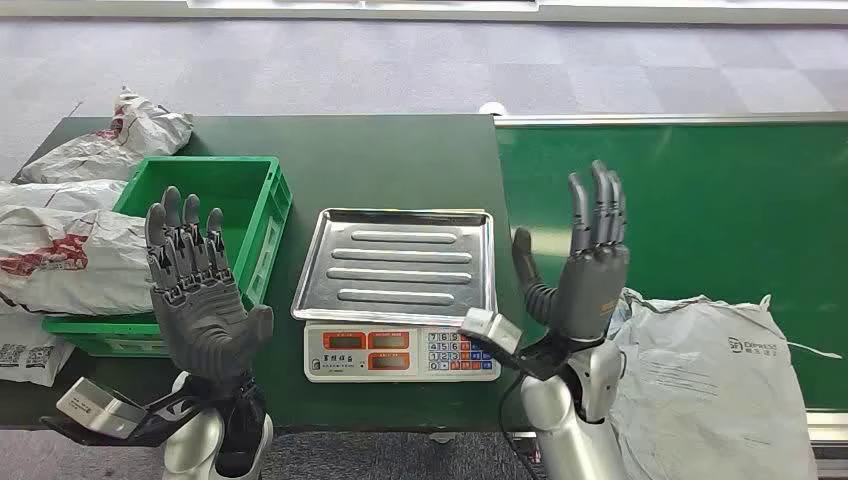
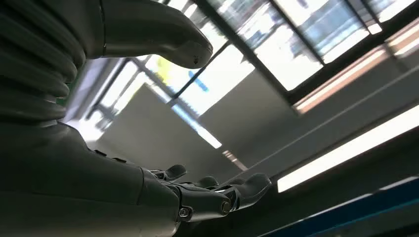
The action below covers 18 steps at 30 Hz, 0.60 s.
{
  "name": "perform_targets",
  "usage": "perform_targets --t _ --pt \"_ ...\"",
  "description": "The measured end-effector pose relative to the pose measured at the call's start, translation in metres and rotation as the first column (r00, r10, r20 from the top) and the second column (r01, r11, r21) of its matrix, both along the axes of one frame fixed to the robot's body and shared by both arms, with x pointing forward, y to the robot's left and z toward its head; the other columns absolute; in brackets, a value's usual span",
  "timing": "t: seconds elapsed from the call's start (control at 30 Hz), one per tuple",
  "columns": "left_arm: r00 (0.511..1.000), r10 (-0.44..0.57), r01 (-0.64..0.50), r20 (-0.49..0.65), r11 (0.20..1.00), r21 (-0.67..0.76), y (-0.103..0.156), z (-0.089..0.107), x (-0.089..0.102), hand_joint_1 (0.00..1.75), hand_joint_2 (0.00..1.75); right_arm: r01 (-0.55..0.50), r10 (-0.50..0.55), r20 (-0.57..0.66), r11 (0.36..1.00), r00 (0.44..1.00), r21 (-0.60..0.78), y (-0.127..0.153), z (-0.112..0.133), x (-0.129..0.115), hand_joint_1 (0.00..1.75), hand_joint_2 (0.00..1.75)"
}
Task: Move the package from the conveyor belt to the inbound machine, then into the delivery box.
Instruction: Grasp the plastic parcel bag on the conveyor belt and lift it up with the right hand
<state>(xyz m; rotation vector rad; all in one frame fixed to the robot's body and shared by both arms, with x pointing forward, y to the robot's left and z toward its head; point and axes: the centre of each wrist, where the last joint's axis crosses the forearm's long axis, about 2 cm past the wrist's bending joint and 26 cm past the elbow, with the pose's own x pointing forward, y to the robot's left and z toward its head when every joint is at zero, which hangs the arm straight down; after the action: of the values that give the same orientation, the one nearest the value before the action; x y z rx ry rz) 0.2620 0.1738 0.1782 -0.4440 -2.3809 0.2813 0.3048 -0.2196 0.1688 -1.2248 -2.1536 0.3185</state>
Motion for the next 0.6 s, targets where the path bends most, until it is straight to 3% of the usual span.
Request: perform_targets --t 0.07,0.13,0.3,0.6 --pt "1.0 -0.001 0.001 -0.002 1.0 0.001 0.0 0.0 0.0 0.0 1.75 0.076 -0.076 -0.032 0.997 0.997 -0.008 -0.013 -0.003 0.001 0.0 1.75" --pt "1.0 -0.002 0.002 -0.005 1.0 0.001 0.0 0.001 0.0 0.0 1.75 0.216 -0.217 -0.098 0.976 0.971 -0.026 -0.038 -0.01 -0.001 0.0 1.75" --pt "1.0 -0.004 0.004 -0.006 1.0 0.004 0.001 0.004 0.0 0.0 1.75 0.449 -0.456 -0.243 0.889 0.856 -0.086 -0.08 -0.033 -0.014 0.0 1.75" --pt "1.0 0.011 -0.011 -0.014 1.0 -0.004 0.004 0.007 0.001 0.0 1.75 0.624 -0.58 -0.416 0.781 0.7 -0.038 -0.103 -0.057 -0.021 0.0 1.75"
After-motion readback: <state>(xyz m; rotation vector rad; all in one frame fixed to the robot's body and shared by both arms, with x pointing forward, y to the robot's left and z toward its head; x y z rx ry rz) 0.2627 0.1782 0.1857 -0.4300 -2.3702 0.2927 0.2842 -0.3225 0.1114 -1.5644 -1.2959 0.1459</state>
